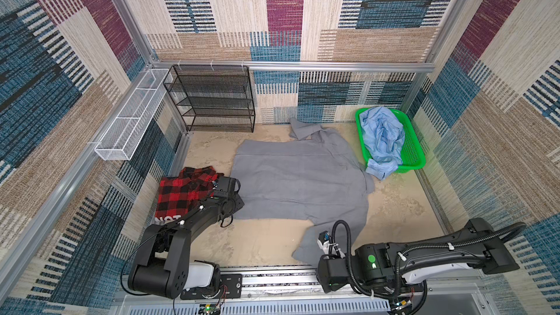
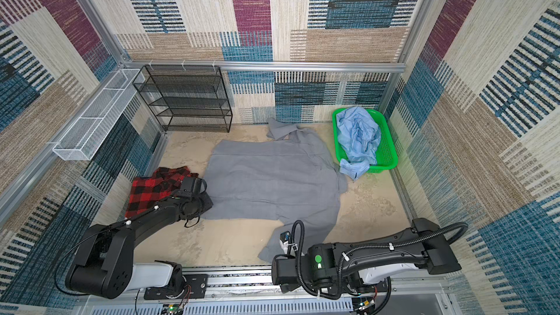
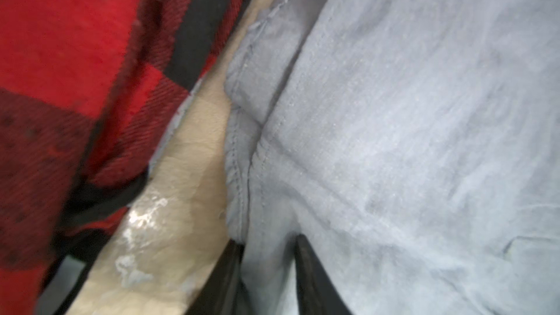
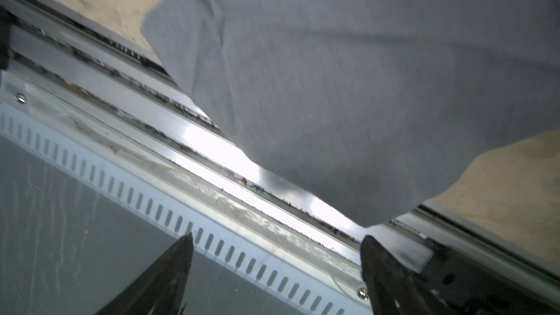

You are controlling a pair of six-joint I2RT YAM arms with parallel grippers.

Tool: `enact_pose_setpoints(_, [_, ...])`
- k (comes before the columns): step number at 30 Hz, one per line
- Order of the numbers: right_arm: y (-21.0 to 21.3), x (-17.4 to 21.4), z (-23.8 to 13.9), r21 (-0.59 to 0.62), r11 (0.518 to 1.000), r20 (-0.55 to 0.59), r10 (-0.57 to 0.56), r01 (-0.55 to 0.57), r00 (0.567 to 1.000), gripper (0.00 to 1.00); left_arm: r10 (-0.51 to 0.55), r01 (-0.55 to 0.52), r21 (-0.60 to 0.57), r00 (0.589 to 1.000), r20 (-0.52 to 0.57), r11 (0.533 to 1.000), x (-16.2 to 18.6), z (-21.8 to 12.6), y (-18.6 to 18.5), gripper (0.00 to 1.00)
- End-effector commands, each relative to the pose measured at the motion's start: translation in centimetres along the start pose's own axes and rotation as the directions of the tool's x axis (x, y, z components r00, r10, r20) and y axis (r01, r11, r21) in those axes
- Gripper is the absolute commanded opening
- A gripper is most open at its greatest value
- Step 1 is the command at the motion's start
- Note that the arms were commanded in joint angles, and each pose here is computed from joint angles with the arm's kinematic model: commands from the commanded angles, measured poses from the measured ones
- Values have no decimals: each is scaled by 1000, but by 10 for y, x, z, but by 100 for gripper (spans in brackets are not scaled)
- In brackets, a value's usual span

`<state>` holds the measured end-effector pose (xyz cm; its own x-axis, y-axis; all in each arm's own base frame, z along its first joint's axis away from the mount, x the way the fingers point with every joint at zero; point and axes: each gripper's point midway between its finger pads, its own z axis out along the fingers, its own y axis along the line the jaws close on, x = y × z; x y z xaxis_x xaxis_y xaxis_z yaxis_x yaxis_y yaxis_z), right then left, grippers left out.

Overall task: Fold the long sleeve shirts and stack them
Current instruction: 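Grasp the grey shirt's near corners with both grippers and tug them outward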

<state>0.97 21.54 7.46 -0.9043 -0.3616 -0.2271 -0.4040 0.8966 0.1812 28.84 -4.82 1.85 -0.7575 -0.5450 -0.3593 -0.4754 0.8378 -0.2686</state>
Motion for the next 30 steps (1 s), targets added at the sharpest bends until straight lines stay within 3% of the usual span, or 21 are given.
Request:
enact_pose_setpoints(1, [9,11,4,-62,992,-35,112,-114,993,84,15,-20,-27,988,-156,999,36,0,13,24])
enact_pose_setpoints(10, [2,31,36,-77,983,-93,156,-164,983,77,21,-23,-13,990,-139,1000,33,-11,12,5])
enact_pose_setpoints(17, [-18,37,55,-38,979,-82,196,-200,977,74,25,-26,-8,991,-128,1000,32,-18,13,0])
enact_pose_setpoints(26, [-36,7,56,76,971,106,216,-225,971,53,14,-13,10,993,-114,1000,29,-29,10,0])
enact_pose_setpoints(30, [-47,-4,54,117,953,183,257,-281,949,49,10,-8,21,995,-102,1000,27,-34,8,0])
